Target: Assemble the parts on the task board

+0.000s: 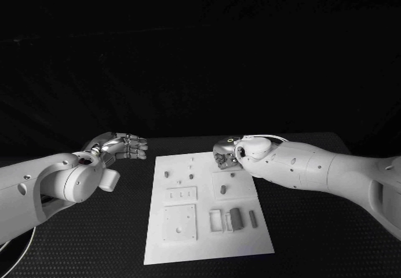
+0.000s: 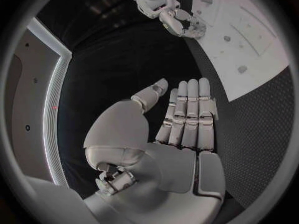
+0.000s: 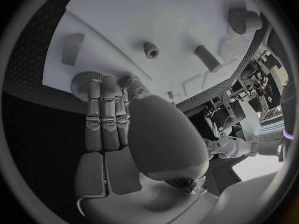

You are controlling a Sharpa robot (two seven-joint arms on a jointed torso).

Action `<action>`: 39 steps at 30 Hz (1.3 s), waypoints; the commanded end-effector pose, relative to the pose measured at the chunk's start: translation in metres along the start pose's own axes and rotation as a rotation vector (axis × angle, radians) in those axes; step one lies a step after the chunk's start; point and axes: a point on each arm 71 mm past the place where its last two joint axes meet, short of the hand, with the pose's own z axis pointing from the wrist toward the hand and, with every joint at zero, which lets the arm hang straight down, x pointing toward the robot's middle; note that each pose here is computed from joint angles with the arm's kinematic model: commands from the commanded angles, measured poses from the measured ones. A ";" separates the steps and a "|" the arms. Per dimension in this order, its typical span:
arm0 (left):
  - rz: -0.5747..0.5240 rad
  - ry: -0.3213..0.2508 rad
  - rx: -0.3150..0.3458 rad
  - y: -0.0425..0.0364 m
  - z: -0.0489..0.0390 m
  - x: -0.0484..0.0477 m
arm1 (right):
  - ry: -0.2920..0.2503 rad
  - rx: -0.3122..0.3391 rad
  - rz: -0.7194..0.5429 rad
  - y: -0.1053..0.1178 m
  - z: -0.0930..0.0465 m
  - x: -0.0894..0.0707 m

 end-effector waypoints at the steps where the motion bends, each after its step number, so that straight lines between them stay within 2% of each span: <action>1: 0.001 0.017 0.015 -0.0023 0.0001 0.0017 | 0.057 -0.005 -0.025 0.004 -0.001 0.014; 11: 0.002 0.012 0.015 -0.0022 0.0003 0.0006 | 0.000 -0.008 -0.017 0.014 -0.001 0.008; 21: 0.003 0.008 0.014 -0.0021 0.0011 -0.0007 | -0.083 -0.006 -0.051 0.028 0.004 -0.019; 39: 0.003 0.018 0.017 -0.0034 0.0036 0.0050 | -0.156 -0.016 -0.076 0.063 0.029 -0.044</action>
